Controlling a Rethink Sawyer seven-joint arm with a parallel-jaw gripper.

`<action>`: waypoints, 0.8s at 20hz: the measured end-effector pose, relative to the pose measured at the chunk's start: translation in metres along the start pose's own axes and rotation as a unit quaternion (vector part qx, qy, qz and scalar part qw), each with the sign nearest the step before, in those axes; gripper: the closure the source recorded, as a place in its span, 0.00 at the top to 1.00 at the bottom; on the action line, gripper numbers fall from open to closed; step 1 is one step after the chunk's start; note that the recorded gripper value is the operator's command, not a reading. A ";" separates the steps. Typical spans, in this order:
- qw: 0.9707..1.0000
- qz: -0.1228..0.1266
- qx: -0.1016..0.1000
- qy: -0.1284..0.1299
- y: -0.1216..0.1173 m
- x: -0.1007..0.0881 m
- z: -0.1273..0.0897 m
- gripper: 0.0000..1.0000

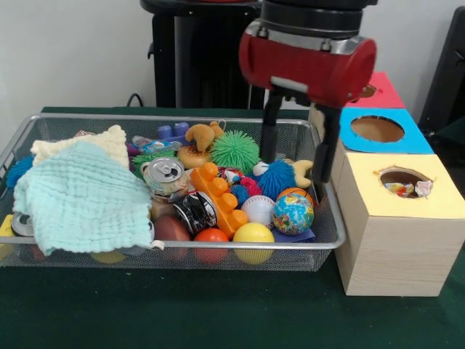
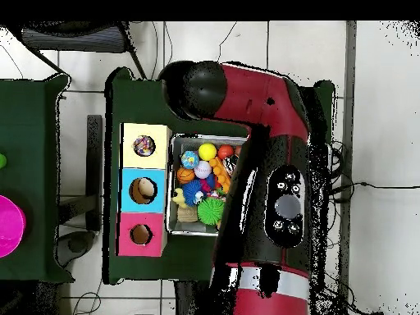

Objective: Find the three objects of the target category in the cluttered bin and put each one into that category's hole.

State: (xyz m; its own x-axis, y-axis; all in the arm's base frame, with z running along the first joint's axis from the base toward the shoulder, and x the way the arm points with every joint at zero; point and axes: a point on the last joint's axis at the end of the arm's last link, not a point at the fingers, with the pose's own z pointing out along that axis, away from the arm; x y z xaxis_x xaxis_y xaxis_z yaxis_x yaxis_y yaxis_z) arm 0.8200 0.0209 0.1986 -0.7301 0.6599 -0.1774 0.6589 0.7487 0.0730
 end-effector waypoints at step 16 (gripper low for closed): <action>0.996 0.030 0.047 0.077 -0.063 0.028 0.050 1.00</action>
State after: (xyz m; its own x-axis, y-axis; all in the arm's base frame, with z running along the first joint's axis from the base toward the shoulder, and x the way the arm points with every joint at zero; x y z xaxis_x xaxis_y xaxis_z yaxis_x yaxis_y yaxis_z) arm 0.7670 -0.0111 0.1404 -0.7031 0.7107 -0.0233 0.7111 0.7030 -0.0144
